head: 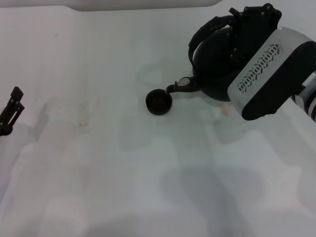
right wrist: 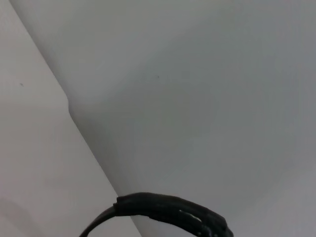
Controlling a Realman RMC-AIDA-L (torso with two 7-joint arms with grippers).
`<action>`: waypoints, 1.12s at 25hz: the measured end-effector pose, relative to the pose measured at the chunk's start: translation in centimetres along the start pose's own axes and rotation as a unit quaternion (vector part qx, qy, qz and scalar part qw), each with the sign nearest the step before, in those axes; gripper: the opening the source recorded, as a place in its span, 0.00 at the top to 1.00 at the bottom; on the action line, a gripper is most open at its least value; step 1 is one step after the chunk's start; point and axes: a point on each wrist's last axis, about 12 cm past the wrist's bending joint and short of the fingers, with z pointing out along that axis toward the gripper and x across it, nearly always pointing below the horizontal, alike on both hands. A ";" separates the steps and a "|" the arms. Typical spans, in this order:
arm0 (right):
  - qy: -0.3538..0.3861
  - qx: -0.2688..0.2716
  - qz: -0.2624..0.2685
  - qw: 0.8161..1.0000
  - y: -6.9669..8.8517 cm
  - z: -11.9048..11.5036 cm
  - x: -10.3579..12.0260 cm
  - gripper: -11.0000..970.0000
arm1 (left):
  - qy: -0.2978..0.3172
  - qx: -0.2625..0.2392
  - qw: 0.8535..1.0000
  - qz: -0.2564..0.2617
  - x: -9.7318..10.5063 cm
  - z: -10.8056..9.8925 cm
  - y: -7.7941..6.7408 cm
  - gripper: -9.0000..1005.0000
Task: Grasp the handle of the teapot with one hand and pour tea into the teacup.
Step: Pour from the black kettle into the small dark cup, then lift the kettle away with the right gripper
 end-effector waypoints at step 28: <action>0.012 0.014 -0.060 0.998 0.7 -0.1 -1.0 0.88 | -0.004 0.001 1.000 0.000 -0.2 0.5 0.0 0.23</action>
